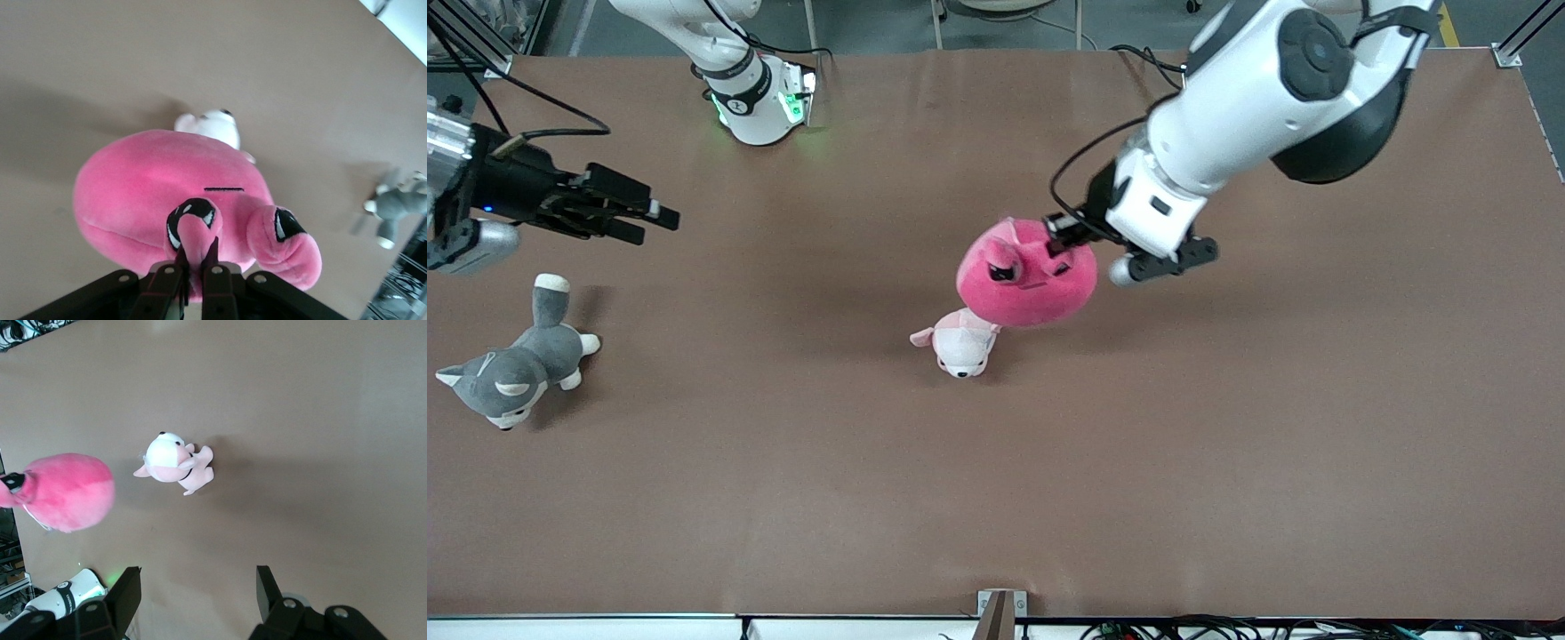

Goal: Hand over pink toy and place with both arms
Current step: 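Lift the pink plush with the left gripper while the right gripper approaches, then grasp the pink plush ear with the right gripper beside the left gripper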

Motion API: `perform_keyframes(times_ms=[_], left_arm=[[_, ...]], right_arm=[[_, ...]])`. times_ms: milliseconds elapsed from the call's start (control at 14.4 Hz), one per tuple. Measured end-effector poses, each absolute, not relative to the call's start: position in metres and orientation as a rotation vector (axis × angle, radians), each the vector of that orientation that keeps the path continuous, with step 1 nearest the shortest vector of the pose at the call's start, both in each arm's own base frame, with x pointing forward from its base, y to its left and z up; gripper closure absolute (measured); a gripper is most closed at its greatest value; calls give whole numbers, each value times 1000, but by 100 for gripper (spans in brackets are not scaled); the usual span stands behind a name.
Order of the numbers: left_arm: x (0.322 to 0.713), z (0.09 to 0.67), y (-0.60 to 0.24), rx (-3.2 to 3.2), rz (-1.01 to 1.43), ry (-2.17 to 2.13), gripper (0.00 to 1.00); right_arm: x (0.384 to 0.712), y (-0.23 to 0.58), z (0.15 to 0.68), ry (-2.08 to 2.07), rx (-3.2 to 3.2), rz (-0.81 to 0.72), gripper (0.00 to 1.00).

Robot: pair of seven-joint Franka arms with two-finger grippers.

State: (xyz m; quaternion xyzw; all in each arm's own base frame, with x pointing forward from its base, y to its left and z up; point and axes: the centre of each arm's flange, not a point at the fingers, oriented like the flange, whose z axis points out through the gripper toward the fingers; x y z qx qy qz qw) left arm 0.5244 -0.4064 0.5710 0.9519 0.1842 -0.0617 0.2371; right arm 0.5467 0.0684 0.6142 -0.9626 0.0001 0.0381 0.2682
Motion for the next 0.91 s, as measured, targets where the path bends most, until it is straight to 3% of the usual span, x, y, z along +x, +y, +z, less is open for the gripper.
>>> perform_keyframes(times_ms=[905], left_arm=[[483,533,-543,2335,-233,672,91]], right_arm=[[552,196,587,-109,-2484,155,24]])
